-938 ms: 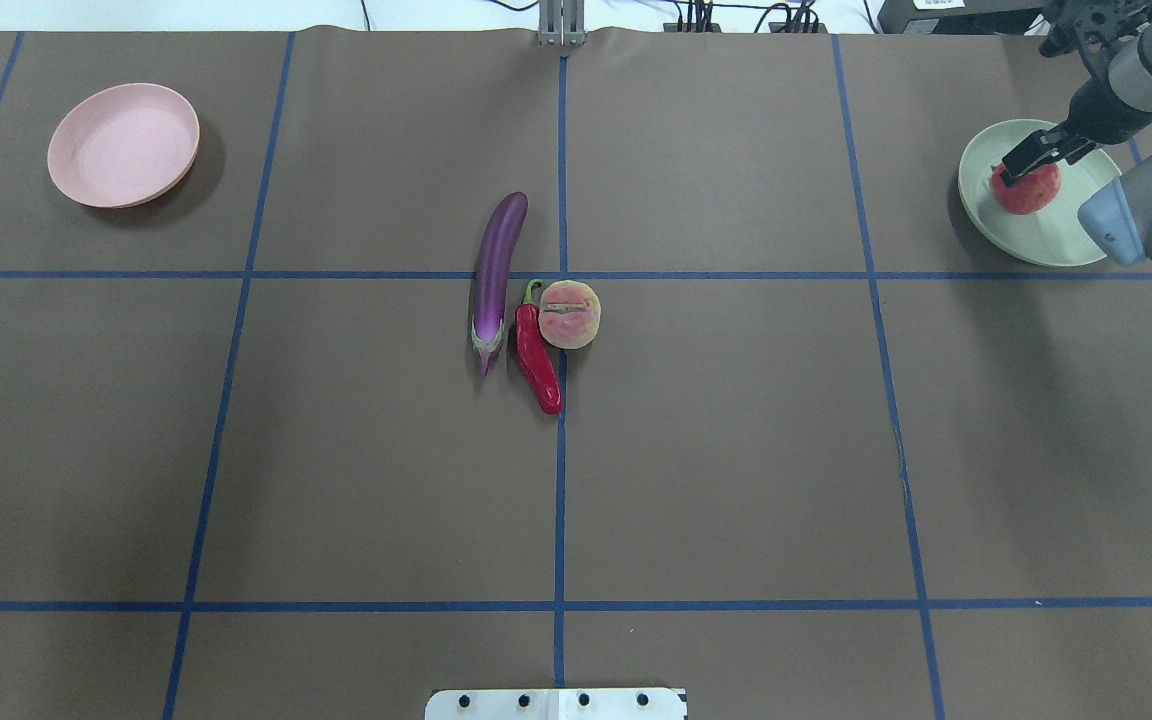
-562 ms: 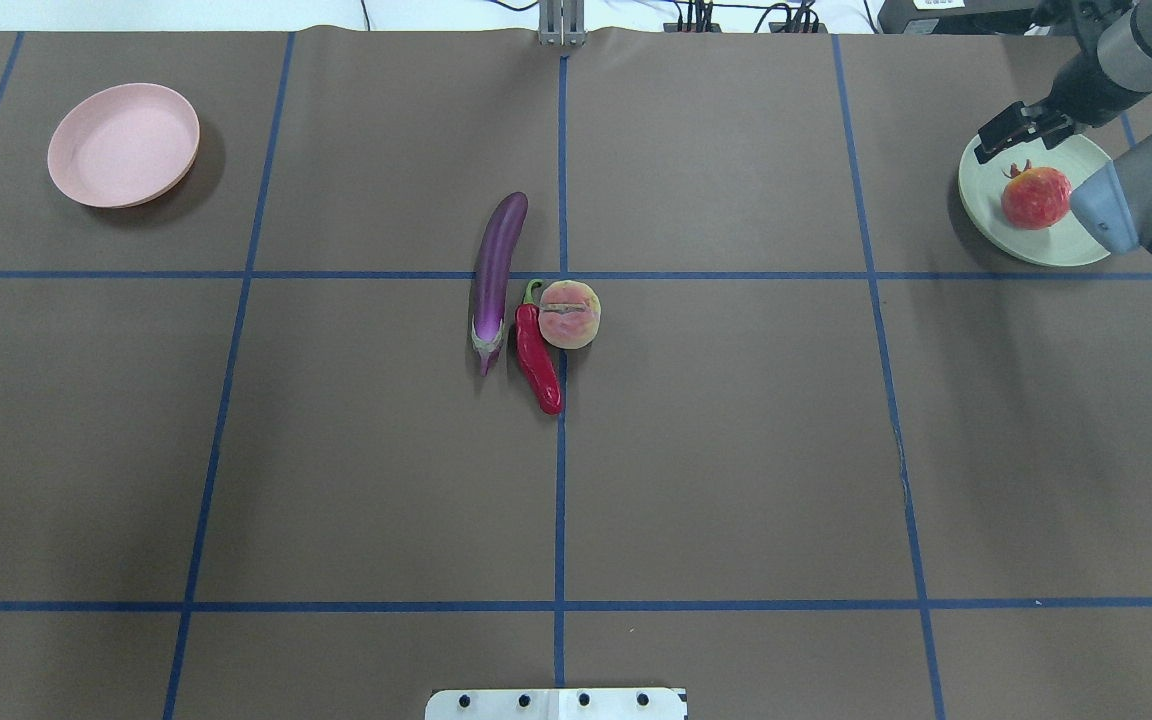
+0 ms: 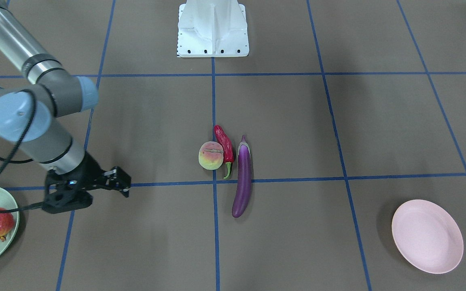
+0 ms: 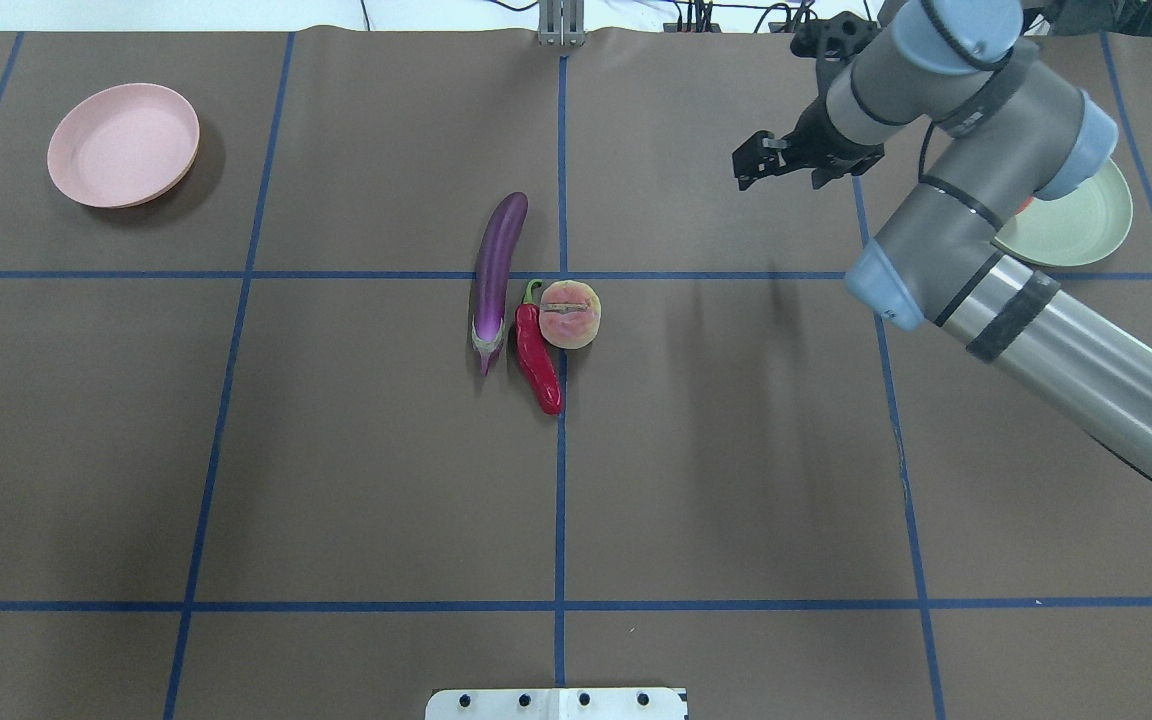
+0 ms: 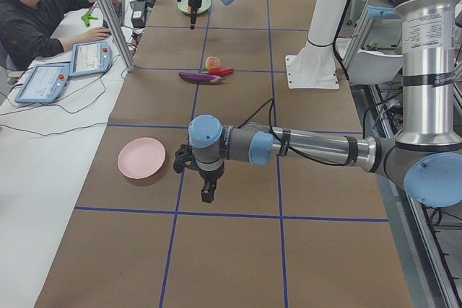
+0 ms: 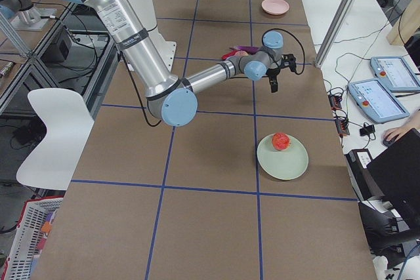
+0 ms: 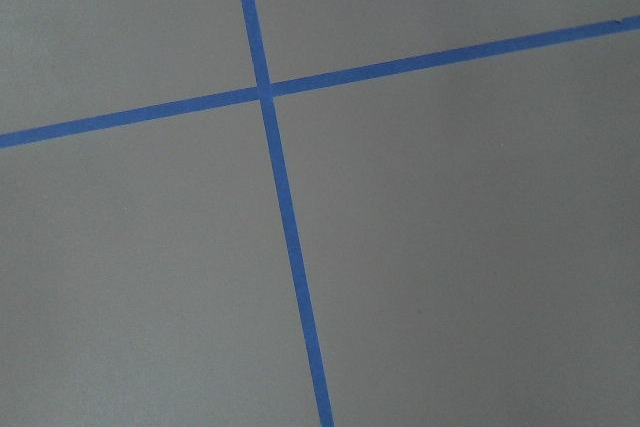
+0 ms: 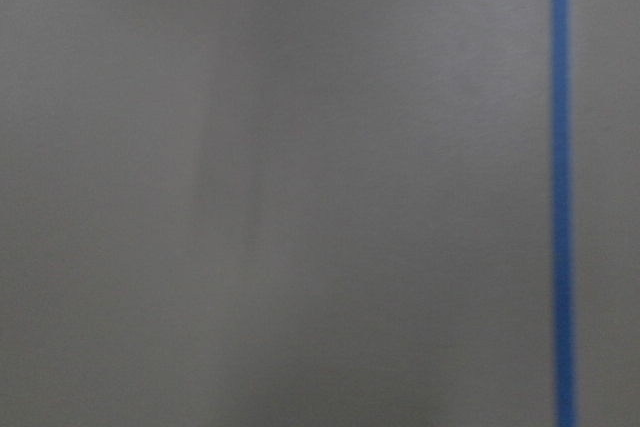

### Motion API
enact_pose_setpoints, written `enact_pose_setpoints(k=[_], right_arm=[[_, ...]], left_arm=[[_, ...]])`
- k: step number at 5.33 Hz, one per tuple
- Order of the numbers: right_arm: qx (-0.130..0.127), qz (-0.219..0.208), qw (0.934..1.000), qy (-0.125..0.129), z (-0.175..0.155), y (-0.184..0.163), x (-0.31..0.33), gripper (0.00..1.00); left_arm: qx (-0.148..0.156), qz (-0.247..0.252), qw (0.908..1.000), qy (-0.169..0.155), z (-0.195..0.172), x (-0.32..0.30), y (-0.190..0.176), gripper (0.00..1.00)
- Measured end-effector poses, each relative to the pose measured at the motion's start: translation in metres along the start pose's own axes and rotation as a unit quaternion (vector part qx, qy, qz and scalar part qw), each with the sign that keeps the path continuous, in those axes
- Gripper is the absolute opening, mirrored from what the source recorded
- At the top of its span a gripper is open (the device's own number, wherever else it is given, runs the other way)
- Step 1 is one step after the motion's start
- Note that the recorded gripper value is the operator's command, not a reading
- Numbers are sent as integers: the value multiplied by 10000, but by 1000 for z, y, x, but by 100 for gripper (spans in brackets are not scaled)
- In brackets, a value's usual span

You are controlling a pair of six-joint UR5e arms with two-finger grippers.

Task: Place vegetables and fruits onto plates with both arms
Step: 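Move the right gripper back to the peach and grasp it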

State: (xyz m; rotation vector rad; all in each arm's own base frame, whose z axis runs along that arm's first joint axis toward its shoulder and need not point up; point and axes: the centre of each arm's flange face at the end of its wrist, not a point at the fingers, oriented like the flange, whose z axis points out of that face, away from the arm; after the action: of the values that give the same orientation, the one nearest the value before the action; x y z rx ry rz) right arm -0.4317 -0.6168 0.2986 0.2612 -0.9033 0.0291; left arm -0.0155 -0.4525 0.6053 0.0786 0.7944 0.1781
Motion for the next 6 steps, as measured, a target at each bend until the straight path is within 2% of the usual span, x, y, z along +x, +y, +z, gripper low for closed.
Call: enact_pose_setpoints(k=[1,2,3,6], right_arm=[[46,125,9998,161,6,22,-92,99],[36,182,9995,261,5,45,-155,99],[22,207,9992,352,8,66,-191,99],[62,97,9957,919,38,106,-219,99]], left_arm=[[-22,-3,10000,2,2,0,0,100],[-39,-9,10000,3,4,-2,0,100],[-50,-10,10000,4,5,-2,0,100],[-37,11,10000,5,4,0,-2,100]])
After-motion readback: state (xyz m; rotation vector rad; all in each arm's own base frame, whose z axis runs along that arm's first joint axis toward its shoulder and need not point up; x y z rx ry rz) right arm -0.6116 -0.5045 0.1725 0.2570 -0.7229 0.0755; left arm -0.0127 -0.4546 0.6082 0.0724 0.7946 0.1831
